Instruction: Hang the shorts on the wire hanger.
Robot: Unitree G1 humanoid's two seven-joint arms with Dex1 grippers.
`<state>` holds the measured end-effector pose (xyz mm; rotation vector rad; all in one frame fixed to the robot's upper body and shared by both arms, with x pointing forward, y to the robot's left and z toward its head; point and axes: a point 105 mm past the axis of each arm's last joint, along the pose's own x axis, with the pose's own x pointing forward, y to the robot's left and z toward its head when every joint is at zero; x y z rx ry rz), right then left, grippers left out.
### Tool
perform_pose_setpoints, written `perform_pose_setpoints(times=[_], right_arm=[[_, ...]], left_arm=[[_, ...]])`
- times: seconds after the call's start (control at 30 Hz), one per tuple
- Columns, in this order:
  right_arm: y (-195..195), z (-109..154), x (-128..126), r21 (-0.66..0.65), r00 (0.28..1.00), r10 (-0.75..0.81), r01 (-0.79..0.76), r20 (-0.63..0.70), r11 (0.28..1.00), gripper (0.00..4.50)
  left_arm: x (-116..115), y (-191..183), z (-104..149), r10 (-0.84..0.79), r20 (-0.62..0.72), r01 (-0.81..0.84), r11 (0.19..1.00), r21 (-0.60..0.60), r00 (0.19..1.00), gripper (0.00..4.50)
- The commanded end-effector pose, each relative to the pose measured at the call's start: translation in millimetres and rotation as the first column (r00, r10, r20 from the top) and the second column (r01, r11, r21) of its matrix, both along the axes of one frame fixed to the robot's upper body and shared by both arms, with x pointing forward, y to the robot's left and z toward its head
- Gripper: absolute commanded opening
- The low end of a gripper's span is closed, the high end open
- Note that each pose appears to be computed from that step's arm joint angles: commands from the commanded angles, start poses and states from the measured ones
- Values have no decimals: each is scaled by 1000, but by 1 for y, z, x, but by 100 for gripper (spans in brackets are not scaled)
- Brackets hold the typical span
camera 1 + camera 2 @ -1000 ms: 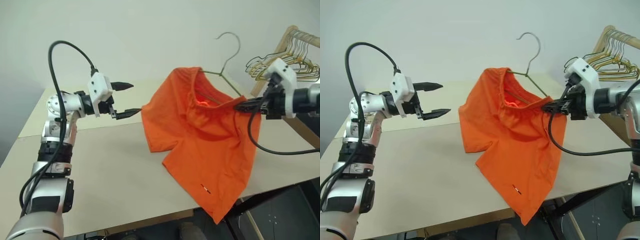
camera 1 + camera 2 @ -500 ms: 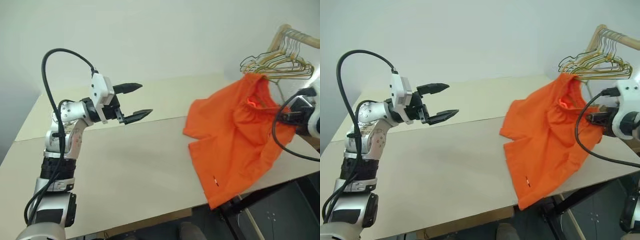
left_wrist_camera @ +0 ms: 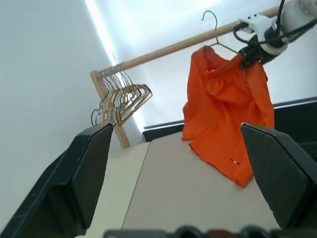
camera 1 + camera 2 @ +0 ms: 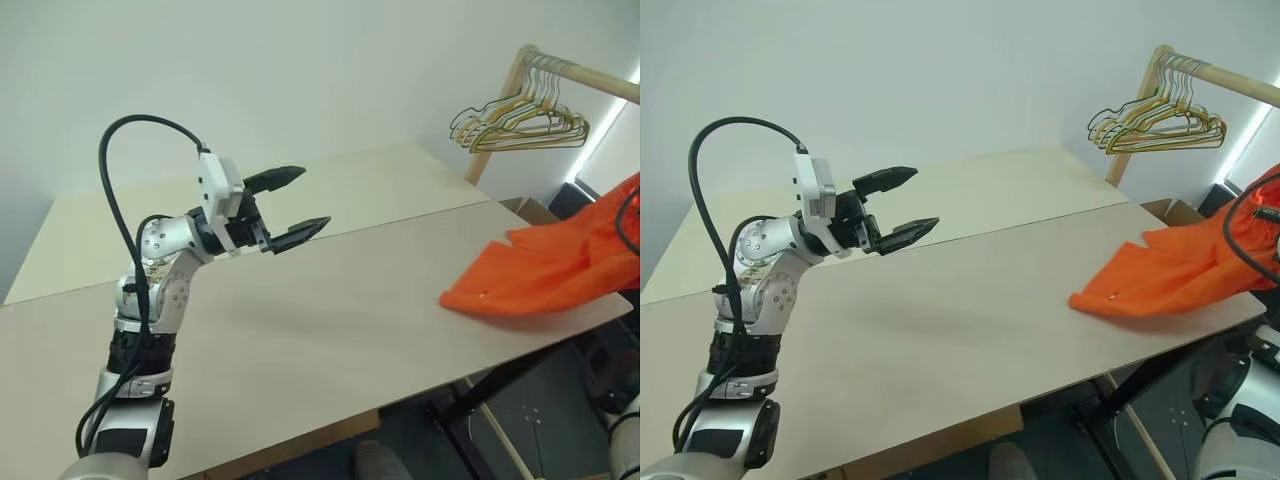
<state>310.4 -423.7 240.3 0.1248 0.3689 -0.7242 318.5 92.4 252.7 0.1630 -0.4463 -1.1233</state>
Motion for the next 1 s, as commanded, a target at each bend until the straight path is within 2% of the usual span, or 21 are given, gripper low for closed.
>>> perform_pose_setpoints(times=[0.03, 0.3, 0.53, 0.8, 1.0], right_arm=[[-13, 26, 4, -36, 987, -95, 100, 130, 994, 0], [-35, 25, 21, 23, 975, -137, 136, 177, 991, 0], [-56, 23, 20, 134, 949, -192, 162, 250, 978, 0], [-66, 19, 18, 202, 922, -245, 190, 299, 961, 0], [-69, 8, 15, 340, 881, -316, 194, 353, 920, 0]], left_arm=[[-8, -1, 7, 9, 24, -8, 999, -37, 1000, 447], [-11, -5, 8, 28, 0, -28, 989, -146, 1000, 447], [-13, -11, 1, 34, -2, -34, 991, -128, 999, 447], [-12, -9, 3, 37, 13, -35, 991, -126, 999, 447], [-19, -13, 3, 1, 24, 2, 990, -139, 1000, 447]])
